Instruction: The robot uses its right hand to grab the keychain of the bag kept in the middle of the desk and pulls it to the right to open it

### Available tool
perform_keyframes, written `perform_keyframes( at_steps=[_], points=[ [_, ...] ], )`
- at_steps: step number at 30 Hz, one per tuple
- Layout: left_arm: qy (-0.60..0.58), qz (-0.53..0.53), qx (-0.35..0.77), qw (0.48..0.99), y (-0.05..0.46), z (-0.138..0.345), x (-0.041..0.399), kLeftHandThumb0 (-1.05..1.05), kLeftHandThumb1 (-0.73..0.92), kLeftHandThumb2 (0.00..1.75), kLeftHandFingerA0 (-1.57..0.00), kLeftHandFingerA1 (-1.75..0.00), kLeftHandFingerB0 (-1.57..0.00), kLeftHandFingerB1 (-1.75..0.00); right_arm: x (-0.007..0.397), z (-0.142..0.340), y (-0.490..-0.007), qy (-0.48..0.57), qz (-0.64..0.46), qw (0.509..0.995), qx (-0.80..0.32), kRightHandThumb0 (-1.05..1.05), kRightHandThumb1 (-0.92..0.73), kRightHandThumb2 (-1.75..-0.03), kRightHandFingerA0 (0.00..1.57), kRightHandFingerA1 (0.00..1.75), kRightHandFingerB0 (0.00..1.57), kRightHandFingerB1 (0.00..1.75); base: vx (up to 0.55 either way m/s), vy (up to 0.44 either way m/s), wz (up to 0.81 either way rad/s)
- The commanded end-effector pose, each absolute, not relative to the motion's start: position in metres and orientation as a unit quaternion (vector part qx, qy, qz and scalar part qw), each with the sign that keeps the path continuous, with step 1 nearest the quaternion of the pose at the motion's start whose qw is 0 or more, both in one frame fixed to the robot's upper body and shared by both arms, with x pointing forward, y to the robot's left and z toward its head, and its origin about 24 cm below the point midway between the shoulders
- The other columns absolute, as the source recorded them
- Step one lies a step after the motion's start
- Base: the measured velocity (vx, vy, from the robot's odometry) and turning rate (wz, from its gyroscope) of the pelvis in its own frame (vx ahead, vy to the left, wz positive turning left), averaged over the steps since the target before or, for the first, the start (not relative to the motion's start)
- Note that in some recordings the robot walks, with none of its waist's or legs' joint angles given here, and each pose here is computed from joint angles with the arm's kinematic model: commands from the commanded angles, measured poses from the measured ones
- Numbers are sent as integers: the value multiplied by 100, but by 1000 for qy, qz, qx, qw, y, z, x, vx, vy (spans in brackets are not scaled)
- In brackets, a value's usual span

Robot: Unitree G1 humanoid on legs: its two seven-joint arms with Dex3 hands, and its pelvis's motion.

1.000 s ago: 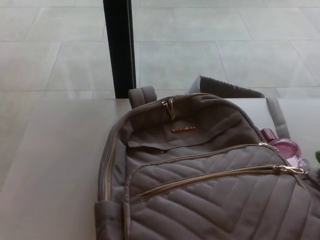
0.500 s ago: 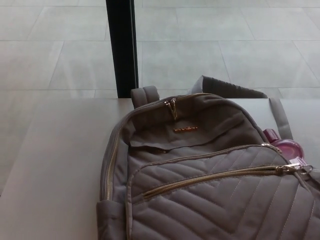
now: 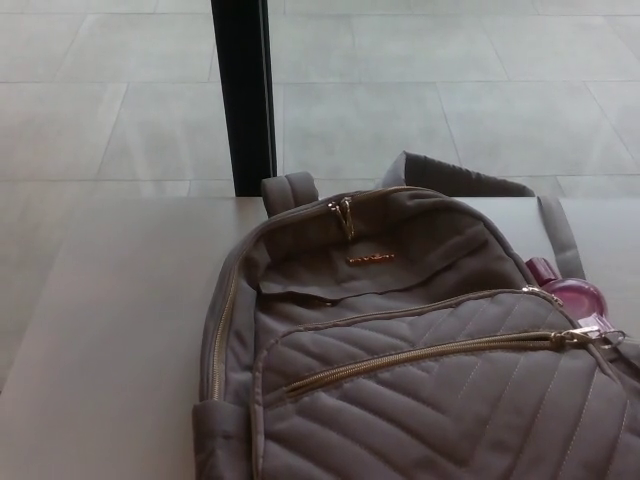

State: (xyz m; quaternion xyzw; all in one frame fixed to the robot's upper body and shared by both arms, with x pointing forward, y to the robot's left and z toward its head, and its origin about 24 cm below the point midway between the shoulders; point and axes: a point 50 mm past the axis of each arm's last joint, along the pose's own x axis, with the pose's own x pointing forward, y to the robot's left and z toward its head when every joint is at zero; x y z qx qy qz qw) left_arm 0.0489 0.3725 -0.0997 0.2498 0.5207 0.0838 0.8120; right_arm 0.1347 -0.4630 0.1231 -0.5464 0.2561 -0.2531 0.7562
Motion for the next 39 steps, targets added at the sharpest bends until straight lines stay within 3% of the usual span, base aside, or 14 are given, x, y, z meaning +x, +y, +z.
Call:
perform_keyframes(
  at_steps=[1, 2, 5, 6, 7, 8, 13, 16, 17, 18, 19, 25, 38, 39],
  points=[
    [531, 106, 244, 805, 381, -96, 45, -82, 92, 72, -63, -61, -57, -48, 9, 38, -498, 380, -531, 744, -143, -56, -54, -79, 98, 128, 4, 51, 0, 0, 0],
    [532, 108, 242, 804, 382, -95, 45, -88, 76, 91, -62, -64, -54, -52, 4, 31, -496, 394, -535, 736, -133, -52, -52, -77, 109, 130, 5, 52, 0, 0, 0],
    [535, 109, 241, 802, 383, -94, 45, -83, 92, 71, -63, -61, -56, -47, -2, 17, -489, 452, -466, 740, -176, -45, -62, -59, 88, 118, 11, 46, 0, 0, 0],
    [535, 113, 235, 804, 384, -94, 46, -80, 73, 112, -59, -68, -50, -58, -5, 13, -486, 475, -417, 750, -195, -43, -65, -59, 55, 95, 11, 47, 0, 0, 0],
    [535, 113, 235, 804, 384, -94, 47, -80, 73, 112, -59, -68, -50, -58, -6, 13, -486, 477, -413, 750, -196, -43, -65, -59, 55, 95, 11, 47, 0, 0, 0],
    [535, 113, 237, 803, 384, -94, 47, -83, 92, 71, -61, -62, -55, -47, -5, 12, -485, 483, -399, 752, -205, -44, -65, -59, 47, 95, 11, 50, 0, 0, 0],
    [543, 108, 242, 797, 385, -94, 46, -83, 92, 71, -63, -61, -54, -46, 7, 7, -478, 506, -293, 776, -236, -59, -52, -86, 29, 72, 11, 49, 0, 0, 0],
    [546, 110, 243, 794, 386, -94, 44, -83, 92, 68, -63, -57, -54, -44, 13, 7, -478, 504, -273, 785, -236, -60, -53, -86, 30, 72, 16, 50, 0, 0, 0],
    [546, 115, 238, 795, 386, -94, 43, -80, 89, 67, -63, -59, -54, -44, 15, 7, -477, 501, -257, 791, -239, -56, -67, -60, 45, 82, 28, 45, 0, 0, 0],
    [544, 118, 230, 798, 386, -94, 43, -79, 88, 66, -61, -59, -52, -44, 16, 7, -476, 501, -243, 795, -242, -55, -53, -90, 50, 76, 27, 54, 0, 0, 0],
    [543, 119, 227, 800, 387, -93, 44, -77, 88, 66, -61, -59, -52, -43, 17, 7, -476, 505, -236, 793, -247, -52, -66, -60, 54, 73, 36, 42, 0, 0, 0],
    [550, 106, 245, 792, 388, -92, 46, -78, 87, 67, -60, -55, -51, -43, 12, 3, -475, 543, -188, 764, -293, -51, -65, -59, 66, 78, 44, 45, 0, 0, 0],
    [550, 104, 253, 789, 389, -91, 48, -80, 89, 67, -62, -60, -54, -44, 15, 4, -474, 552, -161, 764, -293, -54, -67, -60, 66, 76, 34, 44, 0, 0, 0],
    [549, 102, 258, 789, 389, -91, 48, -76, 71, 109, -59, -69, -49, -57, 15, 3, -474, 555, -153, 761, -301, -55, -67, -60, 65, 77, 34, 45, 0, 0, 0]
  ],
)
